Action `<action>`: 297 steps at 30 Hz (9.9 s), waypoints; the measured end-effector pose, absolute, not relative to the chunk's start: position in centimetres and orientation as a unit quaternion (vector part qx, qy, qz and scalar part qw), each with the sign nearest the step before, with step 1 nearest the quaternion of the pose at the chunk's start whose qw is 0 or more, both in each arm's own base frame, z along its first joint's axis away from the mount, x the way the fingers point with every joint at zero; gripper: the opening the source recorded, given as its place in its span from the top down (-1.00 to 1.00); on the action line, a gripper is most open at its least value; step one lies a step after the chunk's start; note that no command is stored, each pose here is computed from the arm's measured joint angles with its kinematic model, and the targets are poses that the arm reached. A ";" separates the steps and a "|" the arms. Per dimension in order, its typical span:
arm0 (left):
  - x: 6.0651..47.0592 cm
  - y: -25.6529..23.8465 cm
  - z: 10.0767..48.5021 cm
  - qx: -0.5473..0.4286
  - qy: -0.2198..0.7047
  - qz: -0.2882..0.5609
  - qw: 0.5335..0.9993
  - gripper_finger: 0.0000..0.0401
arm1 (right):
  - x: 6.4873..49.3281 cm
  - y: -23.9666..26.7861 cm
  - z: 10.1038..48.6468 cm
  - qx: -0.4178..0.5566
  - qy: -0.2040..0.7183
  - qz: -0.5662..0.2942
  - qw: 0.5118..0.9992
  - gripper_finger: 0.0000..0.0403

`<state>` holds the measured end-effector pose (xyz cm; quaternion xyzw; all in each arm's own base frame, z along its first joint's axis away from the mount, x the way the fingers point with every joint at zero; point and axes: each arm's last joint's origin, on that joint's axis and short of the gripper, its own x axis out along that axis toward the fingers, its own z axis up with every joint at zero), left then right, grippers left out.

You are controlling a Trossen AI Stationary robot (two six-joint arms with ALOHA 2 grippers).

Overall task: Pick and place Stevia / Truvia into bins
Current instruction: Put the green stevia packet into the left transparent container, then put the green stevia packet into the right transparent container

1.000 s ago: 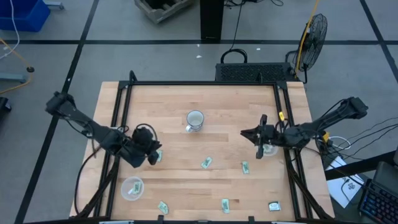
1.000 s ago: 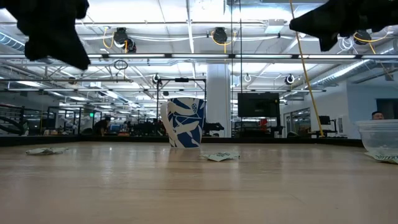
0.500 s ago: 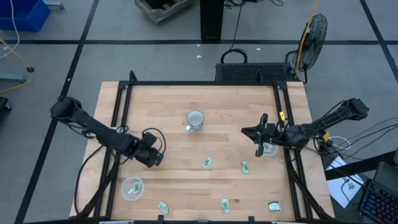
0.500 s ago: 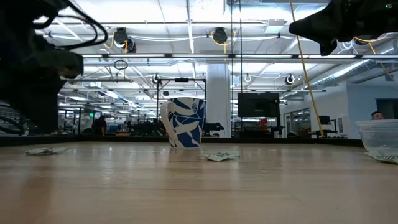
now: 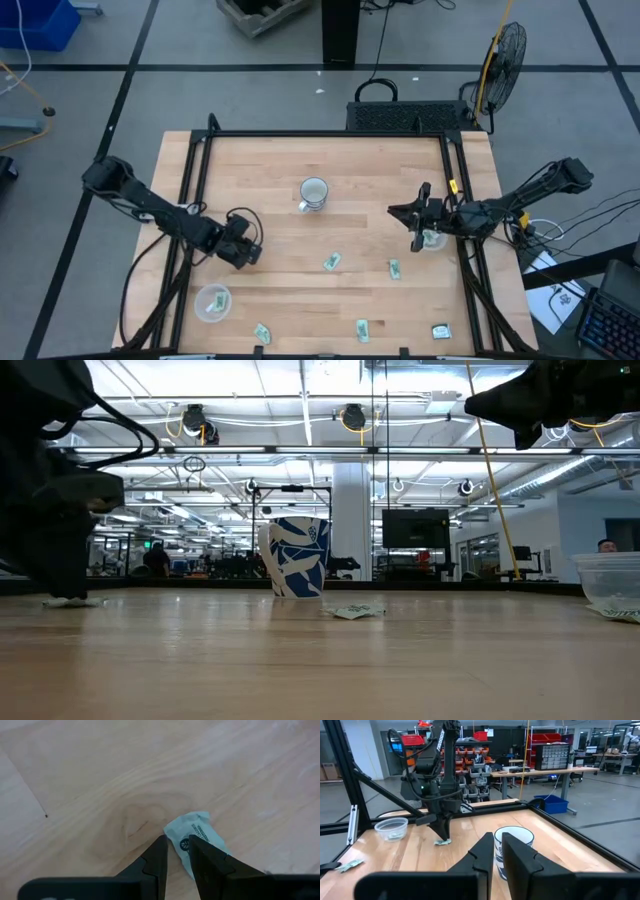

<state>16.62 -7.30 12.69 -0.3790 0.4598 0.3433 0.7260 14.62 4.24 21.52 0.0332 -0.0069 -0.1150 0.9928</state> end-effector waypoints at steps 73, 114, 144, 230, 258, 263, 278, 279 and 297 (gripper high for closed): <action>15.2 -21.7 19.8 -0.314 0.630 0.254 0.663 0.99 | 14.6 4.2 21.1 0.037 0.011 -0.117 0.992 0.86; 14.5 -20.8 18.0 -0.355 0.685 0.269 0.576 0.74 | 14.7 4.4 20.9 0.003 0.024 -0.088 0.996 0.82; 17.1 -11.9 26.7 -0.180 0.301 0.244 0.904 0.82 | 18.7 5.6 17.7 0.033 0.338 0.048 0.939 0.21; 18.1 -10.3 26.6 -0.150 0.320 0.260 0.898 0.81 | 17.8 6.5 17.1 0.029 0.528 -0.048 0.847 1.00; 18.1 -10.3 26.6 -0.150 0.317 0.263 0.899 0.81 | 16.7 7.0 18.7 0.085 0.520 0.025 0.850 0.82; 18.1 -10.3 26.6 -0.149 0.317 0.263 0.899 0.81 | 17.9 7.7 16.2 0.017 0.568 0.052 0.821 0.53; 18.2 -10.2 26.7 -0.142 0.301 0.275 0.902 0.81 | 20.0 6.7 18.0 -0.056 0.693 0.048 0.718 0.40; 18.2 -10.2 26.7 -0.142 0.300 0.276 0.902 0.81 | 20.3 6.9 17.8 -0.057 0.697 0.053 0.712 0.39; 18.1 -10.2 26.7 -0.124 0.306 0.270 0.905 0.81 | 21.8 6.4 13.9 -0.090 0.776 0.040 0.623 0.38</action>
